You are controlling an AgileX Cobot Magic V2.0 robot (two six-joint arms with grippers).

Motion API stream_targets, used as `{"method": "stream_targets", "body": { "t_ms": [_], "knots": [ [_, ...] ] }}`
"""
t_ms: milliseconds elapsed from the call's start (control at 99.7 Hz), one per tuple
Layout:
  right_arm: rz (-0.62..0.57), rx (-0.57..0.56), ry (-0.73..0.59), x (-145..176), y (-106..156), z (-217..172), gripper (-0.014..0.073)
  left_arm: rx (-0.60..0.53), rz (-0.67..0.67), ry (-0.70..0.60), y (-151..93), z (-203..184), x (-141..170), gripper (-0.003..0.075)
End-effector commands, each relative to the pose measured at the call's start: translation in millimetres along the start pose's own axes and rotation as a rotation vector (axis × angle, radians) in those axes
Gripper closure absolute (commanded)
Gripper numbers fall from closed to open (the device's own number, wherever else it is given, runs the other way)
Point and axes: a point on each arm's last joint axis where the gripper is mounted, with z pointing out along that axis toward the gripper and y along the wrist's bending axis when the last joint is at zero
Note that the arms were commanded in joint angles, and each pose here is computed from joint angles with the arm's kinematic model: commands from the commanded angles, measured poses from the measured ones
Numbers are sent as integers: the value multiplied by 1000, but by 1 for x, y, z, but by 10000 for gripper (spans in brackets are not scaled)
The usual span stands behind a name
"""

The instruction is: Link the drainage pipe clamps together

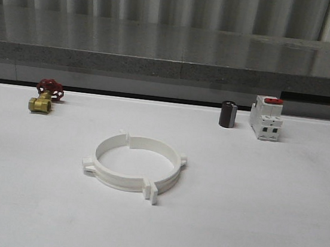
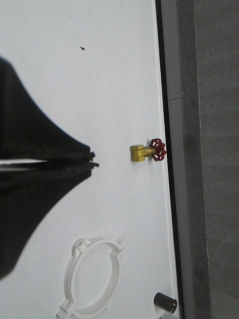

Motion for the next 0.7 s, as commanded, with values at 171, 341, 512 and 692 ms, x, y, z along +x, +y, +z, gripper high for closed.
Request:
{"method": "stream_targets", "body": {
  "t_ms": [171,341,512,692],
  "knots": [
    [-32,12,-307,25,-5,-10,662,3,-14,-85,-1,-3,-13,740],
    [-49,37,-350,45,-8,-12,662,3,-14,-85,-1,-3,-13,740],
    [-54,34,-351,45,-8,-12,662,3,-14,-85,-1,-2,-14,740],
    [-54,34,-349,45,-8,-12,662,3,-14,-85,-1,-2,-14,740]
  ]
}}
